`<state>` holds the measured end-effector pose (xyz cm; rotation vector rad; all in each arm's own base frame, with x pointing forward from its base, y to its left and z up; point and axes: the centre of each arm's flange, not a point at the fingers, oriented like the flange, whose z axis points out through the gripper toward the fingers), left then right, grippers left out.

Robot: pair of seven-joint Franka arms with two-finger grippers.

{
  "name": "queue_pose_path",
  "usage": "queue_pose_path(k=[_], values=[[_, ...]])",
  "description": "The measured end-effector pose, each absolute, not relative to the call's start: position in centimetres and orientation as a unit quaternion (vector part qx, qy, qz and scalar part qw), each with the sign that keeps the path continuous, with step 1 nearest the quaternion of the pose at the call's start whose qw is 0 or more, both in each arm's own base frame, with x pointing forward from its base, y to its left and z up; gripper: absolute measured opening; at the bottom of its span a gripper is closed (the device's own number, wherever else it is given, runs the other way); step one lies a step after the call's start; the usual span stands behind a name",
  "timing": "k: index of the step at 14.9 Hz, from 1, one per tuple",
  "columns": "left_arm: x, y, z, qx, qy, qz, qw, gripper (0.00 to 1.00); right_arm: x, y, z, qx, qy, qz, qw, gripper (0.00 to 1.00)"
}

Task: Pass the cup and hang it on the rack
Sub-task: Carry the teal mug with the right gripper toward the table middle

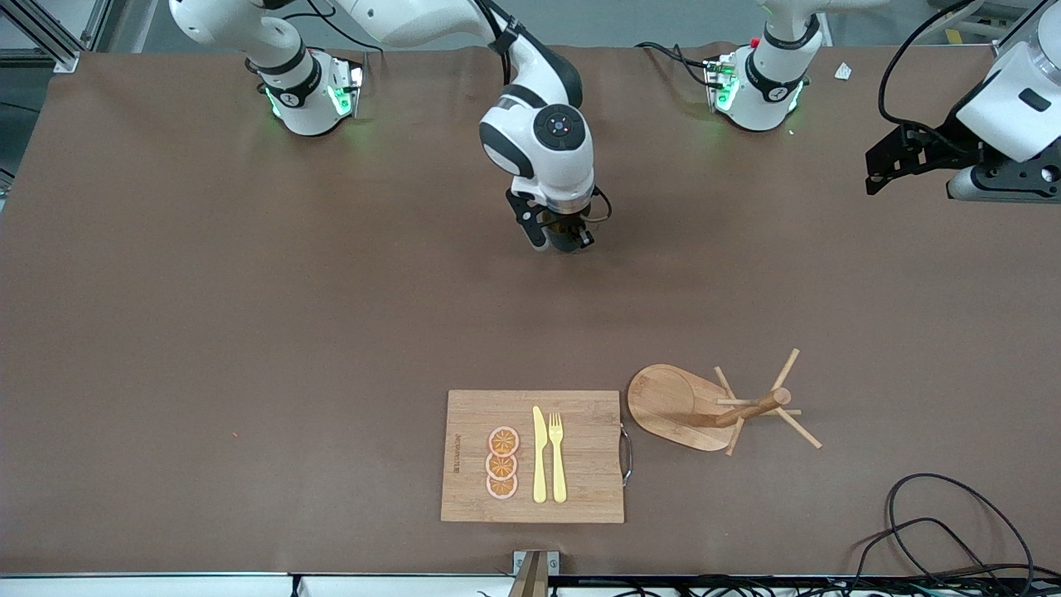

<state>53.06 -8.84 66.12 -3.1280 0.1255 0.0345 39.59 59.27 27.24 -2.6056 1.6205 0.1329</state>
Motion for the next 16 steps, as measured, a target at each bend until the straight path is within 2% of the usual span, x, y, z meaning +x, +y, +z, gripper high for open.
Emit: queue_pose_path(k=[6, 13, 15, 16], values=[[53.1, -8.8, 66.1, -0.999, 0.04, 0.011, 0.005, 1.0, 37.7, 61.3, 25.1, -0.838, 0.544, 0.027, 0.025, 0.04], [53.1, -8.8, 66.1, -0.999, 0.04, 0.011, 0.005, 1.0, 37.5, 61.4, 25.2, -0.832, 0.554, 0.024, 0.019, 0.06], [53.1, -8.8, 66.1, -0.999, 0.04, 0.011, 0.005, 1.0, 37.5, 61.5, 25.2, -0.833, 0.553, 0.022, 0.02, 0.16], [53.1, -8.8, 66.1, -0.999, 0.04, 0.011, 0.005, 1.0, 37.4, 61.5, 25.2, -0.835, 0.549, 0.017, 0.02, 0.3]])
